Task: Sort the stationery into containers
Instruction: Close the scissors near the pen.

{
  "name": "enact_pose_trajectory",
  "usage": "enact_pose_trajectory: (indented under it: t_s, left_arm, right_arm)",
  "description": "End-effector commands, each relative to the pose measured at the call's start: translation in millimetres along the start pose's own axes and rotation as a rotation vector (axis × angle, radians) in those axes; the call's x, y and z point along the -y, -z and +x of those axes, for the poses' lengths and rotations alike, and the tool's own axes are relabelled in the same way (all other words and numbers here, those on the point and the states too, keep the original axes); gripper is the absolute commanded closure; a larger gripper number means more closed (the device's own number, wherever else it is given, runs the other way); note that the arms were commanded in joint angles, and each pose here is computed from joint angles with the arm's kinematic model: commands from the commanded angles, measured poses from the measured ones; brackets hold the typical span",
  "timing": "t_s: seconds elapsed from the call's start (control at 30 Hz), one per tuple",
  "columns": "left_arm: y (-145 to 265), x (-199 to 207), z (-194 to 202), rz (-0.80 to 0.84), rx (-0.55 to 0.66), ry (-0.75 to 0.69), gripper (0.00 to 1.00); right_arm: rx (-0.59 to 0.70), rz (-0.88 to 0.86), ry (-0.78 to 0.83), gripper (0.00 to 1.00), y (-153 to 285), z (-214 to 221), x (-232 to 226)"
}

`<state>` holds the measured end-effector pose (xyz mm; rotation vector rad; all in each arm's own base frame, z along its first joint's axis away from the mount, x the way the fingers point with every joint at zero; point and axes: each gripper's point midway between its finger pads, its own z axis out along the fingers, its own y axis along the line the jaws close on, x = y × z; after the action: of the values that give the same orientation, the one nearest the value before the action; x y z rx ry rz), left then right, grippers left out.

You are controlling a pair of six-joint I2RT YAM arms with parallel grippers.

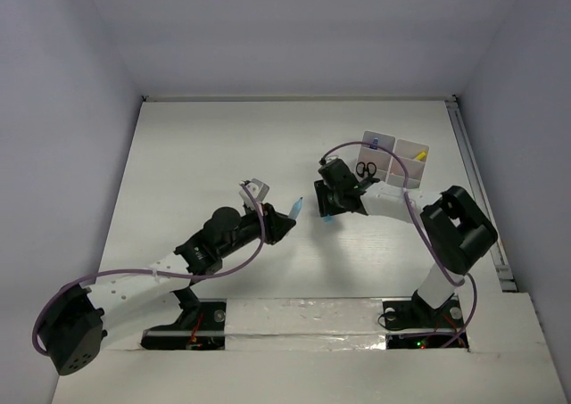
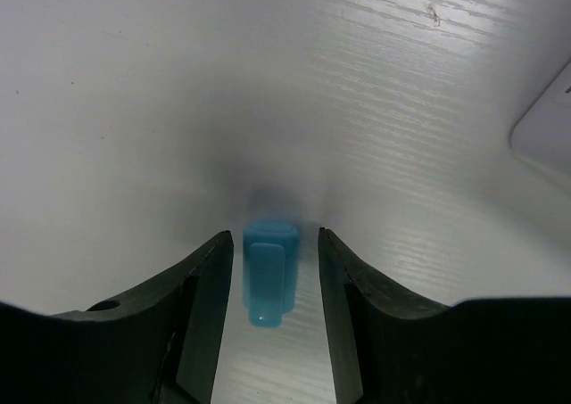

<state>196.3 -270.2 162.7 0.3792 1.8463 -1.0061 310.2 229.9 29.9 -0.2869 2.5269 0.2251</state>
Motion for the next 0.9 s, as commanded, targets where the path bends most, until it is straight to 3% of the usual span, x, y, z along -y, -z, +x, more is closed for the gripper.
enact_pose_trajectory:
  t_s: [0.0,0.17,0.4,0.5,0.7,0.87]
  left_arm:
    - [-0.4,11.8,-10.3,0.056,0.049,0.007,1.00]
    - [-2.0,13.0,-11.4,0.060,0.052,0.017,1.00]
    - [-0.6,17.4,-10.3,0.102,0.069,0.057,1.00]
    - [0.0,18.3,-15.4,0.139,0.106,0.083,1.00]
    - [15.1,28.6,-24.1,0.330,0.173,0.211,1.00]
    - [27.6,41.7,-28.5,0.440,0.200,0.290,1.00]
  right_arm:
    - [0.037,0.028,0.003,0.53,2.3,-17.8,3.2]
    - [-0.001,0.046,0.018,0.57,-6.2,-8.8,6.1]
    - [0.008,0.017,0.021,0.84,-2.4,-12.1,1.2]
    - [0.052,-0.024,-0.001,0.87,7.0,-24.0,-3.6]
    - [0.266,-0.319,-0.137,0.90,63.8,-87.4,-12.3]
    - [0.473,-0.627,-0.148,0.91,131.7,-135.2,-44.8]
